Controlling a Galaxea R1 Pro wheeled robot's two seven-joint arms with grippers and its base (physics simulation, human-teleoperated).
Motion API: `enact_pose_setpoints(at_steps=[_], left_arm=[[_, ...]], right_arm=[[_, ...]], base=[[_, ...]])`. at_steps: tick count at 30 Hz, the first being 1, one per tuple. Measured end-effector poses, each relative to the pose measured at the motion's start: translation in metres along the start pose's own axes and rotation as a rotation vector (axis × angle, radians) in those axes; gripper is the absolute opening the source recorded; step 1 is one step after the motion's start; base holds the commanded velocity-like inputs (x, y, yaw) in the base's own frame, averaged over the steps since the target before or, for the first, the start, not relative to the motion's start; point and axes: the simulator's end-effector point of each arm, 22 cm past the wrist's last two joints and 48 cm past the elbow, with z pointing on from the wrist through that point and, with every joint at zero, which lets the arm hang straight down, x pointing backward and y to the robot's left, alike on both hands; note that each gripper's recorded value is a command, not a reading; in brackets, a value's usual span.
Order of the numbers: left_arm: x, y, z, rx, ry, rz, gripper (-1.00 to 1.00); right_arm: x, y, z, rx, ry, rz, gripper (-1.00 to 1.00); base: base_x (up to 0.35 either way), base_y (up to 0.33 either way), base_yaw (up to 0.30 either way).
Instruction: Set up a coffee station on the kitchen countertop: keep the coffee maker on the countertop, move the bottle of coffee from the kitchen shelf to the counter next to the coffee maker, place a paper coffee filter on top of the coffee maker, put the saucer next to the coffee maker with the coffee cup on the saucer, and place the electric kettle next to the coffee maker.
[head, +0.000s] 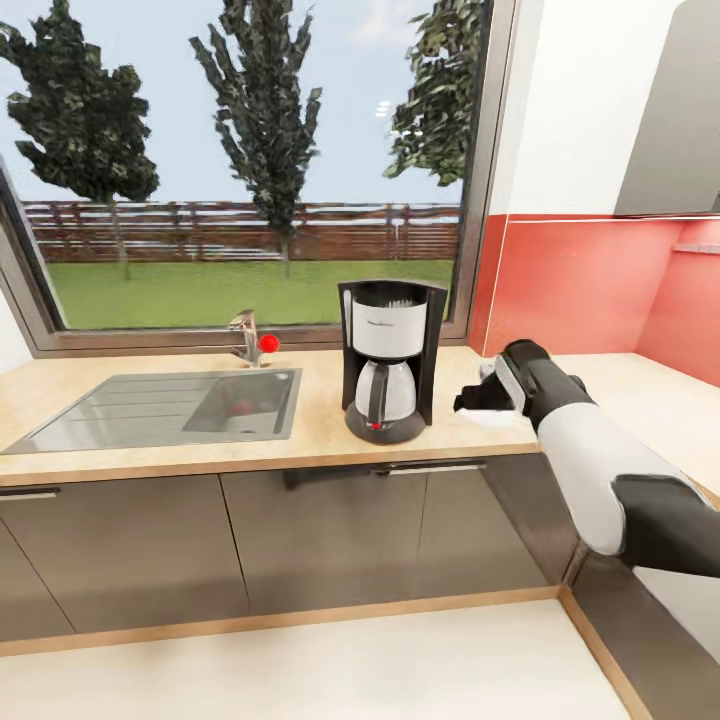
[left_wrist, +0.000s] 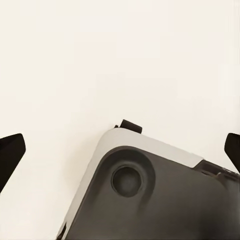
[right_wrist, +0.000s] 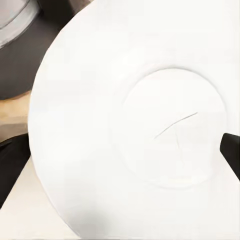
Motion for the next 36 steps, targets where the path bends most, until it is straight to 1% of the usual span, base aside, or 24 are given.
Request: enact_pose_setpoints(at_steps=[2,3,5,8,12,19,23,24,25,26,29,31,33,36], left_arm=[[0.001,0.000,0.000,0.000,-0.001,0.001,1.00],[0.004,0.001,-0.001,-0.002,0.005,0.004,1.00],[0.010,-0.004,-0.003,0.007,0.015,0.017,1.00],[0.015,-0.010,-0.004,0.020,0.022,0.041,1.00],[0.017,-0.011,-0.005,0.024,0.026,0.053,1.00],[0.018,-0.011,-0.005,0.025,0.027,0.056,1.00],[0.018,-0.012,-0.005,0.026,0.029,0.055,1.00],[0.019,-0.012,-0.005,0.026,0.029,0.055,1.00],[0.019,-0.013,-0.005,0.027,0.030,0.056,1.00],[0.019,-0.013,-0.005,0.027,0.029,0.056,1.00],[0.019,-0.014,-0.006,0.028,0.028,0.056,1.00],[0.019,-0.014,-0.006,0.028,0.027,0.055,1.00],[0.019,-0.014,-0.006,0.028,0.027,0.055,1.00],[0.019,-0.014,-0.006,0.028,0.025,0.055,1.00]], right_arm=[[-0.001,0.007,-0.003,-0.007,0.048,-0.010,-1.00],[-0.001,0.011,-0.006,-0.001,0.080,-0.024,-1.00],[0.004,0.011,-0.007,0.021,0.122,-0.052,-1.00],[0.012,0.008,-0.007,0.045,0.159,-0.074,-1.00],[0.028,0.001,-0.002,0.066,0.204,-0.083,-1.00],[0.032,-0.009,-0.001,0.083,0.216,-0.081,-1.00],[0.034,-0.030,-0.002,0.113,0.222,-0.070,-1.00],[0.035,-0.035,-0.002,0.125,0.225,-0.076,-1.00],[0.036,-0.042,-0.003,0.151,0.231,-0.097,-1.00],[0.039,-0.044,-0.002,0.164,0.240,-0.110,-1.00],[0.056,-0.053,0.002,0.191,0.289,-0.134,-1.00],[0.058,-0.051,0.003,0.188,0.293,-0.137,-1.00],[0.058,-0.041,0.005,0.179,0.296,-0.147,-1.00],[0.059,-0.044,0.005,0.185,0.298,-0.149,-1.00]], base=[[0.000,0.000,0.000],[0.000,0.000,0.000],[0.038,0.000,0.000],[0.162,0.000,0.000],[0.299,0.000,0.000],[0.320,-0.050,0.000],[0.203,-0.262,0.000],[0.125,-0.304,0.000],[0.096,-0.249,0.000],[0.061,-0.160,0.000],[0.021,-0.054,0.095],[0.005,-0.013,0.222],[0.001,-0.002,0.274],[0.000,0.000,0.153]])
